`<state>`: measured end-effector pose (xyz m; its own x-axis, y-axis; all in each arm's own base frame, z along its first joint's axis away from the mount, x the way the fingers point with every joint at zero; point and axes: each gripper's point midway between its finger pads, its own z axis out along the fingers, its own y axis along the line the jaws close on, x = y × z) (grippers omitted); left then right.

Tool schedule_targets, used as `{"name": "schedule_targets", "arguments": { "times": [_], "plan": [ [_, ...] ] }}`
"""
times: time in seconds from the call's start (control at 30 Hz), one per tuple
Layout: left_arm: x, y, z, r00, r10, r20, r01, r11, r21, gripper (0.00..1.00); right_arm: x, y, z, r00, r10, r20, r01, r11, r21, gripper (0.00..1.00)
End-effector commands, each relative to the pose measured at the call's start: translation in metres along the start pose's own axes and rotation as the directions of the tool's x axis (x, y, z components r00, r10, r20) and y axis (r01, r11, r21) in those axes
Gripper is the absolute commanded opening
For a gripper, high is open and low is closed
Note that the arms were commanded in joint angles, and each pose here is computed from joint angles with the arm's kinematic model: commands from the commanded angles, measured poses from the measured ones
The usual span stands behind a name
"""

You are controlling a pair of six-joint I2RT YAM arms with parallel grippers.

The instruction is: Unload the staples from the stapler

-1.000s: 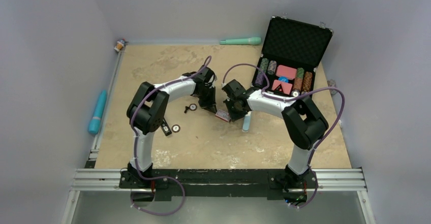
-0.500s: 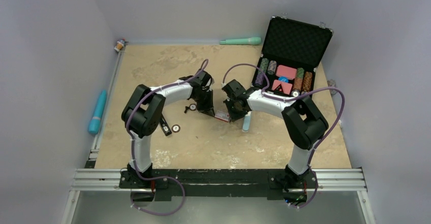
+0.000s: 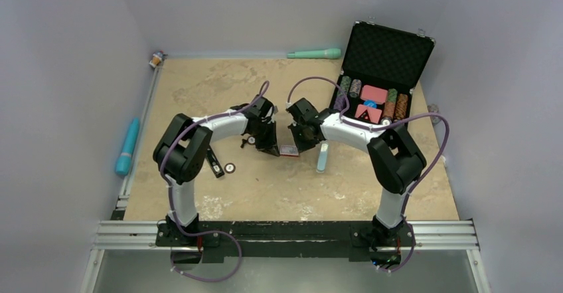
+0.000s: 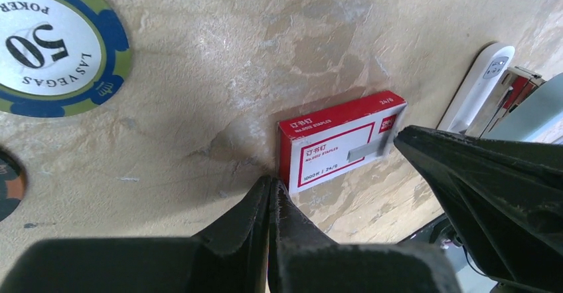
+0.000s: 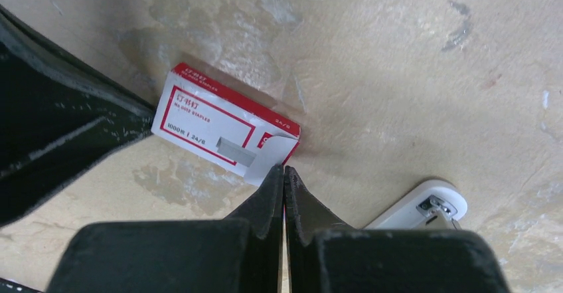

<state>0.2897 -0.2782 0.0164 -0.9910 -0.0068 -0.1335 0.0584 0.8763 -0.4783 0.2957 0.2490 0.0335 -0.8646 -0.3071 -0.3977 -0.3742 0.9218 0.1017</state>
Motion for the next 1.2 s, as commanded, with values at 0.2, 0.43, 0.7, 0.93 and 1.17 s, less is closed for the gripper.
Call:
{"name": "schedule_targets", "arguments": {
  "times": [0.2,0.43,0.7,0.93,1.17],
  "plan": [
    [0.01,0.023,-0.013,1.0,0.017,0.01,-0.016,0.992,-0.122,0.07,-0.024,-0.006,-0.014,0.999,0.012,0.052,-0.015,0.999,0.049,0.0],
    [-0.002,0.027,-0.027,0.998,0.056,0.032,-0.05,0.982,-0.184,0.07,-0.026,-0.007,-0.031,0.996,0.045,0.083,-0.048,0.998,0.041,0.0],
    [-0.018,0.019,-0.02,0.998,0.067,0.019,-0.062,0.98,-0.19,0.07,-0.016,-0.019,-0.003,0.998,0.057,0.031,-0.059,0.995,0.078,0.0],
    [-0.024,0.009,-0.009,0.998,0.058,-0.009,-0.058,0.987,-0.151,0.07,-0.015,-0.014,0.013,0.999,0.049,0.006,-0.05,0.998,0.049,0.0],
    [-0.018,0.014,-0.007,0.998,0.052,-0.022,-0.055,0.986,-0.161,0.06,-0.015,0.009,0.008,1.0,0.029,0.002,-0.029,0.996,-0.088,0.0]
  ]
}}
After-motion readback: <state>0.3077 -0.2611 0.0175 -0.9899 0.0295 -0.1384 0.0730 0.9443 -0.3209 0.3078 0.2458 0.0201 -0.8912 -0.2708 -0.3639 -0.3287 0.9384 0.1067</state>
